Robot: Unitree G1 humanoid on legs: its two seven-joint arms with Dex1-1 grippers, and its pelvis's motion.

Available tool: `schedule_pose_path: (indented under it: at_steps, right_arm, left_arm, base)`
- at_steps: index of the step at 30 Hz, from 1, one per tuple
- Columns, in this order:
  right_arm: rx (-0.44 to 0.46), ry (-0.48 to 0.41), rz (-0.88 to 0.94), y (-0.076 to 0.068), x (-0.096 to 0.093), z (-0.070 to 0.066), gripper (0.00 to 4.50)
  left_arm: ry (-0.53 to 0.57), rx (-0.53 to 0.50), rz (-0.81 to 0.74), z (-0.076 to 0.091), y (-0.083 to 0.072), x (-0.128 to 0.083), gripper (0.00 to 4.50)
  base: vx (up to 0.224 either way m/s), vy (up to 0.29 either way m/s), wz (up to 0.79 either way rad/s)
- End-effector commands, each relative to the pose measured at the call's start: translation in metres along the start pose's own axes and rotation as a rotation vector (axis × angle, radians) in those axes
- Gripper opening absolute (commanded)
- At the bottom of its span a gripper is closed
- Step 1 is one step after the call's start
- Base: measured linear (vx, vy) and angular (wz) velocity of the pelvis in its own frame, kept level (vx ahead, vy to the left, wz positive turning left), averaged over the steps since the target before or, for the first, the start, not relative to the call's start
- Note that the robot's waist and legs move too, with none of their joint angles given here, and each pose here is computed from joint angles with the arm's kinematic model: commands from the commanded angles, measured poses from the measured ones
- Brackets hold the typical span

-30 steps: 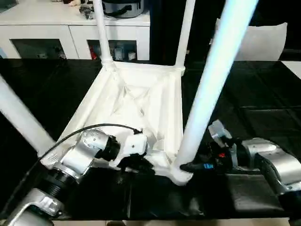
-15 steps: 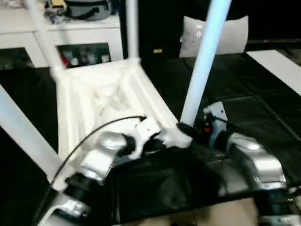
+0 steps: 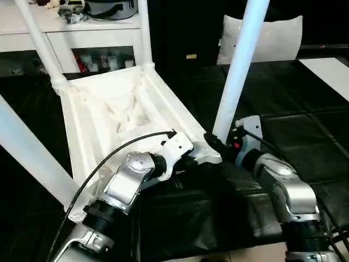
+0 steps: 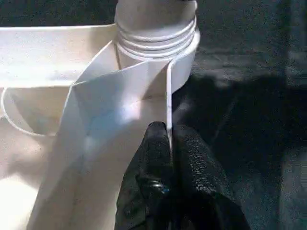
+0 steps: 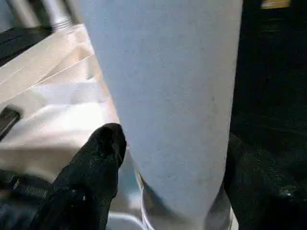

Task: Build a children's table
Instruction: Rotate leg to tighten

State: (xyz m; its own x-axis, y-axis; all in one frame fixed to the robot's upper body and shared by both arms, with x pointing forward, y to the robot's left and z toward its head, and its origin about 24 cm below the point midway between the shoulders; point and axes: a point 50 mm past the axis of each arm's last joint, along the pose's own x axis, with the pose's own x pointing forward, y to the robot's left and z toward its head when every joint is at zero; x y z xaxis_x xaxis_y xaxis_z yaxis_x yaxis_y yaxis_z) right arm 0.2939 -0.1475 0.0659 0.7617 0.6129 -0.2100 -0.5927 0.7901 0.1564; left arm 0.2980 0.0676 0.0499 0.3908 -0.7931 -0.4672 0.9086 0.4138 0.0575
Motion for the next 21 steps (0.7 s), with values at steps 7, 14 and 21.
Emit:
schedule_pose_path:
  at_steps: [7, 14, 21]
  right_arm:
    - [-0.083, 0.016, 0.287, -0.001, -0.018, 0.008, 4.01]
    - [-0.195, 0.154, 0.578, -0.005, -0.045, 0.010, 4.23]
    - [-0.202, 0.212, 0.741, -0.007, -0.050, 0.011, 3.89]
  left_arm:
    - [-0.114, 0.128, -0.199, 0.013, -0.004, -0.014, 0.00]
    - [-0.013, 0.235, -0.383, -0.001, -0.002, -0.033, 0.00]
    - [0.048, 0.305, -0.513, -0.006, 0.001, -0.044, 0.00]
  base:
    - [0.000, 0.000, 0.00]
    - [0.000, 0.000, 0.00]
    - [0.000, 0.000, 0.00]
